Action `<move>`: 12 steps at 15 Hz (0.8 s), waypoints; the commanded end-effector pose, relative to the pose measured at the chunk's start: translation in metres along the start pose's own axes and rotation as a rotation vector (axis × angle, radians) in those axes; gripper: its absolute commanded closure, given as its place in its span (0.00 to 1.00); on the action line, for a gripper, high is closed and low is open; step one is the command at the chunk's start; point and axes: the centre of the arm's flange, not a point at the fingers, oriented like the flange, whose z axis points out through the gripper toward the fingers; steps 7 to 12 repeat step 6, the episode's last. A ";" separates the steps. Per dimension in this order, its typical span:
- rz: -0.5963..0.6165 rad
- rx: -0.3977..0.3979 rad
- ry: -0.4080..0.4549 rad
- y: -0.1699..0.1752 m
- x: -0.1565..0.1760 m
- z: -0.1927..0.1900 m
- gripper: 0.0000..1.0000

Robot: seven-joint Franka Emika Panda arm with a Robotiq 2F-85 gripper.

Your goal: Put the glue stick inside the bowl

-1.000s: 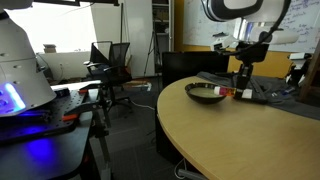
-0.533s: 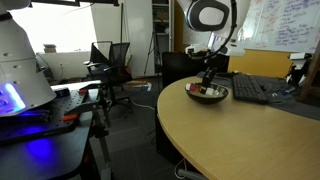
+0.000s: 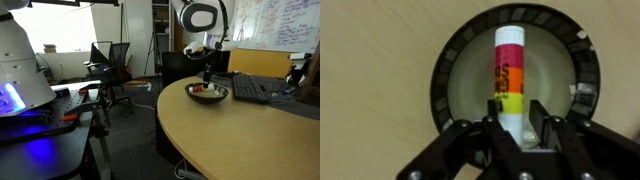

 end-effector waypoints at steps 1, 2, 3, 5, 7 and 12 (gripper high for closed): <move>-0.002 0.049 0.020 0.008 -0.005 -0.011 0.26; 0.006 0.052 0.022 0.012 -0.003 -0.017 0.19; 0.015 0.051 0.031 0.019 0.000 -0.027 0.12; 0.014 0.044 0.035 0.037 0.006 -0.046 0.01; 0.009 0.043 0.042 0.046 0.007 -0.055 0.00; 0.009 0.043 0.042 0.046 0.007 -0.055 0.00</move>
